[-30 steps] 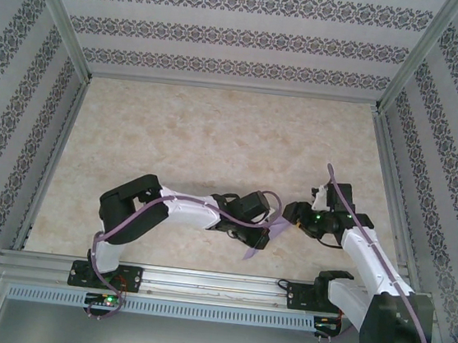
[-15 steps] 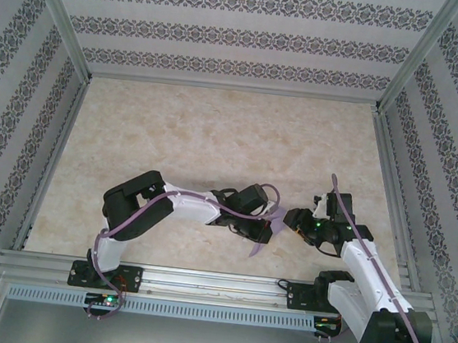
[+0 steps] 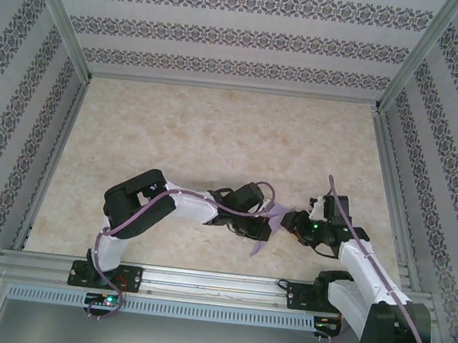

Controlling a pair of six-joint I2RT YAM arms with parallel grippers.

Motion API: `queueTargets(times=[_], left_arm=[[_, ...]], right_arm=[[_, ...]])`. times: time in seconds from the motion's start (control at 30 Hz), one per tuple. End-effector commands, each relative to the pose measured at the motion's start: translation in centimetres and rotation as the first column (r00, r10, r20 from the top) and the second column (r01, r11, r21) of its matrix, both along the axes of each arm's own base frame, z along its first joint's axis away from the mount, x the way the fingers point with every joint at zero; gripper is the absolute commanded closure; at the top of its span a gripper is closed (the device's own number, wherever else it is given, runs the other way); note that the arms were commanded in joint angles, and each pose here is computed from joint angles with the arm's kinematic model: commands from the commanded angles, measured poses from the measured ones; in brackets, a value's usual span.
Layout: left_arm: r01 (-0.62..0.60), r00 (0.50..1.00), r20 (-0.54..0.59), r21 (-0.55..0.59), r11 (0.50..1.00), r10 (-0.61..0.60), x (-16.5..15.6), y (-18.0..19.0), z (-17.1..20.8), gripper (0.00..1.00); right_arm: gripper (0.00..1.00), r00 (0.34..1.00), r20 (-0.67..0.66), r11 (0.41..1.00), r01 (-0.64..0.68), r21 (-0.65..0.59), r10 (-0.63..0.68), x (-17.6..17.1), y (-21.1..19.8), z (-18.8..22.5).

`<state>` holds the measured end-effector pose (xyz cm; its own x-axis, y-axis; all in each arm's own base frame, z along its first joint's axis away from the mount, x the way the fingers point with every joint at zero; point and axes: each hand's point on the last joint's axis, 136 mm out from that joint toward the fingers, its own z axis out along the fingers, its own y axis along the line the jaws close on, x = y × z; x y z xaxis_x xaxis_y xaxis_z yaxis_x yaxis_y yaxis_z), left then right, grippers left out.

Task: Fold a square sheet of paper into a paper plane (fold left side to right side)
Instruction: Perform the fifth fold on the wing at the bottom-center of the table.

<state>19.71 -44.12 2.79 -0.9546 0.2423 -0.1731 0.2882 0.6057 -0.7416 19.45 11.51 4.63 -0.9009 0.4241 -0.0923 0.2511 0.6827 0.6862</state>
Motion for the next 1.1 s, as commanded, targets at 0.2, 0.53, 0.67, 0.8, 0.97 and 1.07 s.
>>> queueTargets(times=[0.2,0.53,0.67,0.8,0.97,1.07], left_arm=[[-0.048,0.998,-0.036,-0.057,0.997,0.046,0.9,-0.2,0.2,0.92],[-0.090,0.996,-0.037,-0.084,0.992,0.087,1.7,-0.1,0.7,0.91],[-0.098,0.995,-0.040,-0.095,0.991,0.095,1.9,-0.1,0.9,0.91],[-0.097,0.995,-0.045,-0.091,0.991,0.093,1.9,-0.1,0.7,0.91],[-0.098,0.995,-0.045,-0.091,0.991,0.094,1.9,-0.1,0.8,0.91],[-0.099,0.995,-0.043,-0.093,0.991,0.095,2.0,-0.2,0.8,0.91]], right_arm=[[0.60,0.996,0.090,0.999,-0.023,0.028,0.020,2.2,1.2,0.2],[0.60,0.997,0.067,0.999,-0.034,-0.016,0.035,3.0,1.1,-0.7],[0.59,0.996,0.071,0.999,-0.043,-0.014,0.044,3.3,1.3,-1.0],[0.59,0.995,0.082,0.999,-0.047,-0.009,0.048,3.6,1.6,-1.0],[0.60,0.993,0.106,0.998,-0.056,-0.003,0.056,4.7,1.9,-0.2],[0.60,0.992,0.106,0.998,-0.063,-0.001,0.063,4.7,2.2,-0.3]])
